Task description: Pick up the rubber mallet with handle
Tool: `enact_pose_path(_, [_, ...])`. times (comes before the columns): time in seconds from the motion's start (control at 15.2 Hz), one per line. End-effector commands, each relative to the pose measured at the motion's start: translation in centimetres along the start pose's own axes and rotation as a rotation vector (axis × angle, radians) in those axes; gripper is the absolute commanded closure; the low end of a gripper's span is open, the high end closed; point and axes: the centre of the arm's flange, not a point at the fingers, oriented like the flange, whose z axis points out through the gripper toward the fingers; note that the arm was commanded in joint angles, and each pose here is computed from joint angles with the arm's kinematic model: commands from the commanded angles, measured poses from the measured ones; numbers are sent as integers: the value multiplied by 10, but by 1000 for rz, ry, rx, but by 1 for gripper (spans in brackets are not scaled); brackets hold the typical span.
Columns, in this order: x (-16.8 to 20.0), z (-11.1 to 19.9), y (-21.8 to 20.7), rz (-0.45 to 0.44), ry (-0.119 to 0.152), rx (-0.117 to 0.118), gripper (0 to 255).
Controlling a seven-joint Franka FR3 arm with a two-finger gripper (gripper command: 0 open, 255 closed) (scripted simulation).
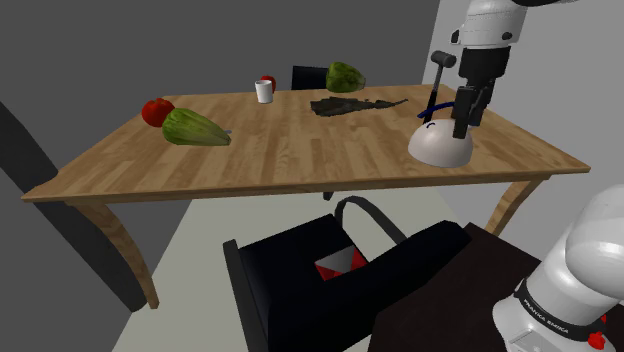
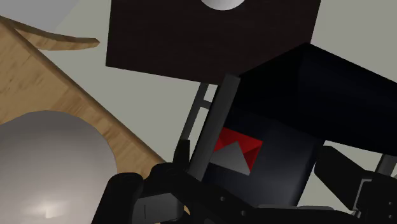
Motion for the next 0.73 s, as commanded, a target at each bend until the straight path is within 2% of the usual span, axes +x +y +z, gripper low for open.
enact_pose_path(0.0, [0,0,0,0,0,0,0])
enact_pose_path(0.66, [68,-43,93,184,65,-24,0])
